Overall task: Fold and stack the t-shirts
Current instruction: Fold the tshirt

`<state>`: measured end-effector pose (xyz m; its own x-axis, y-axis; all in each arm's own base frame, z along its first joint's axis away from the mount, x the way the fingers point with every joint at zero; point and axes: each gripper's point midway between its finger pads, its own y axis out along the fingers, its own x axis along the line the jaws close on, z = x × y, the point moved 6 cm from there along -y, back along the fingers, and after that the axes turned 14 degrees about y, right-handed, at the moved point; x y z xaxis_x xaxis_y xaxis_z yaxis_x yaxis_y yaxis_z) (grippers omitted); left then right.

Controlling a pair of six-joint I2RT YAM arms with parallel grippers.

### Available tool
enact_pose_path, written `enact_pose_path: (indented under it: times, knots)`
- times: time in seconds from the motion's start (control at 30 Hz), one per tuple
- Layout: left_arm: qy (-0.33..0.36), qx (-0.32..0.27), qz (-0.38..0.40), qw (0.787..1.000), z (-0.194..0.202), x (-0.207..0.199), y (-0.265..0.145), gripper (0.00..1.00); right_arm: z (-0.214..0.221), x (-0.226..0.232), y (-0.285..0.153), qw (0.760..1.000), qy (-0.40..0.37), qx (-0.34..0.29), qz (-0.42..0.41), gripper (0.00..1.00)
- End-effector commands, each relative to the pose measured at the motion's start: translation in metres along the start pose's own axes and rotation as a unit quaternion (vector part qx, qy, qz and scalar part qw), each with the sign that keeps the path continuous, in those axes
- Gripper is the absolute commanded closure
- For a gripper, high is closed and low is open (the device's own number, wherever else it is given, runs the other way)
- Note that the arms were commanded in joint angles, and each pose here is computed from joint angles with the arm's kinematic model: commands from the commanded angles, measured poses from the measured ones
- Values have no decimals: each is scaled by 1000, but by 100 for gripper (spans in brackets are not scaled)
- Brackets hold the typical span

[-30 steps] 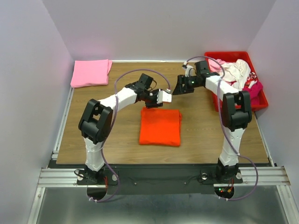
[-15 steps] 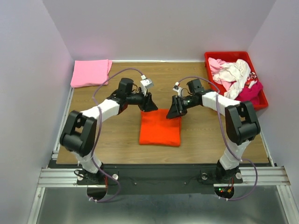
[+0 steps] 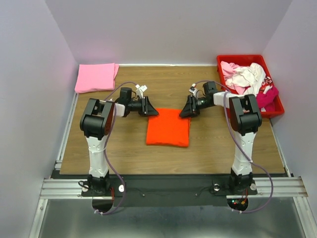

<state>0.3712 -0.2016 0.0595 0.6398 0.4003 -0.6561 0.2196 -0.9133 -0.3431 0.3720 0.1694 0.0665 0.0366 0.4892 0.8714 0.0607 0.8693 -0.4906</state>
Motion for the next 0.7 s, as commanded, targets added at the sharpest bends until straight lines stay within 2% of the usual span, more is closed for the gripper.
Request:
enact_pose_path:
  times: [0.0,0.1,0.17,0.23,0.3,0.33,0.43,0.57,0.67]
  knots:
    - [30,-41,-24,998,-30,7,-12,63,-31,6,2,998,-43,-41,17,59]
    - [60,-51,-10,997,-44,-15,-25,62,-33,42,-14,997,-61,-55,-10,59]
    - [98,-70,2,993,-61,-46,-41,61,-28,66,-27,995,-74,-63,-28,58]
    - [112,-75,10,991,-56,-73,-52,61,-15,97,-41,993,-87,-71,-49,58]
    - [105,-70,15,992,-45,-86,-53,61,1,109,-43,992,-90,-67,-56,58]
    - [99,-58,25,993,-30,-96,-50,61,10,121,-47,990,-105,-70,-65,58]
    - [84,-24,42,995,2,-107,-35,61,59,102,-16,996,-61,-11,-67,57]
    - [48,4,48,998,30,-97,-20,61,80,77,6,997,-39,27,-57,58]
    - [11,15,28,999,41,-75,-16,62,85,42,20,998,-7,48,-34,59]
